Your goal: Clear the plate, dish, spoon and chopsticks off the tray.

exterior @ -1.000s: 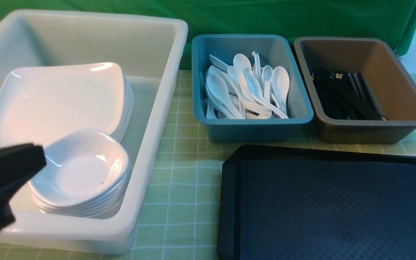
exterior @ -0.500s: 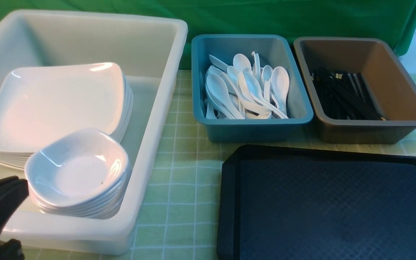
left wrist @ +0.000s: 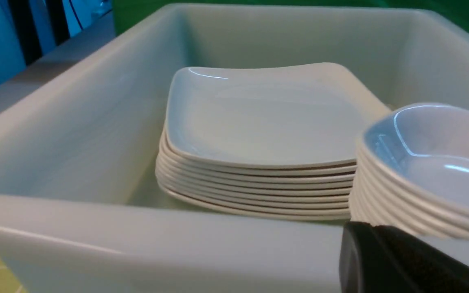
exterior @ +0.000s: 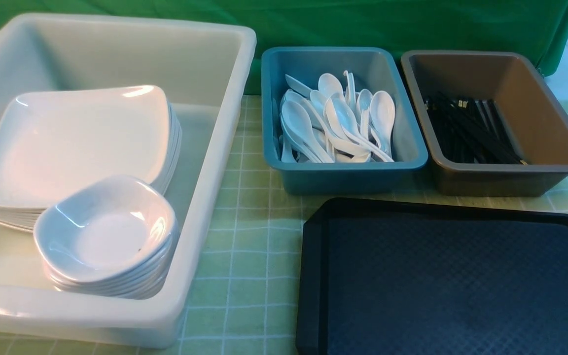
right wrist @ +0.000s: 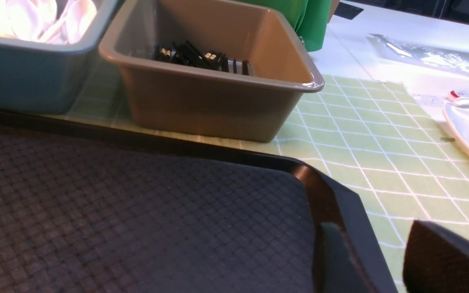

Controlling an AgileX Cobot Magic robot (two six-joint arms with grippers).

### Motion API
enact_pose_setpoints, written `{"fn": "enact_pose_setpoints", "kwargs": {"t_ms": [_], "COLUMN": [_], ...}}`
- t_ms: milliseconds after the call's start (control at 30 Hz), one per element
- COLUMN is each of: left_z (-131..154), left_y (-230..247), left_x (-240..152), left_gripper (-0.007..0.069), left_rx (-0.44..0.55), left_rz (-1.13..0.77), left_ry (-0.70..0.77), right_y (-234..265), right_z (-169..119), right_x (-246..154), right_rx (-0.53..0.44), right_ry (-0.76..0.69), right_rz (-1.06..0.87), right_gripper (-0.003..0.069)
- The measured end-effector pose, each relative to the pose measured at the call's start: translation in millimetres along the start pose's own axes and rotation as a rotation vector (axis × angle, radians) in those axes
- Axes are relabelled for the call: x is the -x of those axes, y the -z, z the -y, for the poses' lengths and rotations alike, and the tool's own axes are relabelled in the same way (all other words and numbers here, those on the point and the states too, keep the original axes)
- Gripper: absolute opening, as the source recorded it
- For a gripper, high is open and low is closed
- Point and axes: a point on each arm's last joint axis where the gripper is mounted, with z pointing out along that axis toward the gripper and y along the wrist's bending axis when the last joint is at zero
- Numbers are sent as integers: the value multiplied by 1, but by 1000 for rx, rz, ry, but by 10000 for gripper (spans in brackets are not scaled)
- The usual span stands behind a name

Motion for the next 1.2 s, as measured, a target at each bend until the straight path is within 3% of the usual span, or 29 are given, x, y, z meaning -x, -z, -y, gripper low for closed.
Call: {"fn": "enact_pose_setpoints", "kwargs": {"t_ms": [200,1200], "left_z": [-1,-1], "left_y": [-3,-3], "left_x": [-11,-16], "left_gripper": [3,3], "left_rx": [13,16], "left_rz": [-12,-51], "left_ry": [67,60], "right_y": [0,0], "right_z": [0,0], "right_x": [0,0], "right_rx": [0,0], "right_ry": [0,1], "right_rz": [0,0], "right_gripper": [246,242]}}
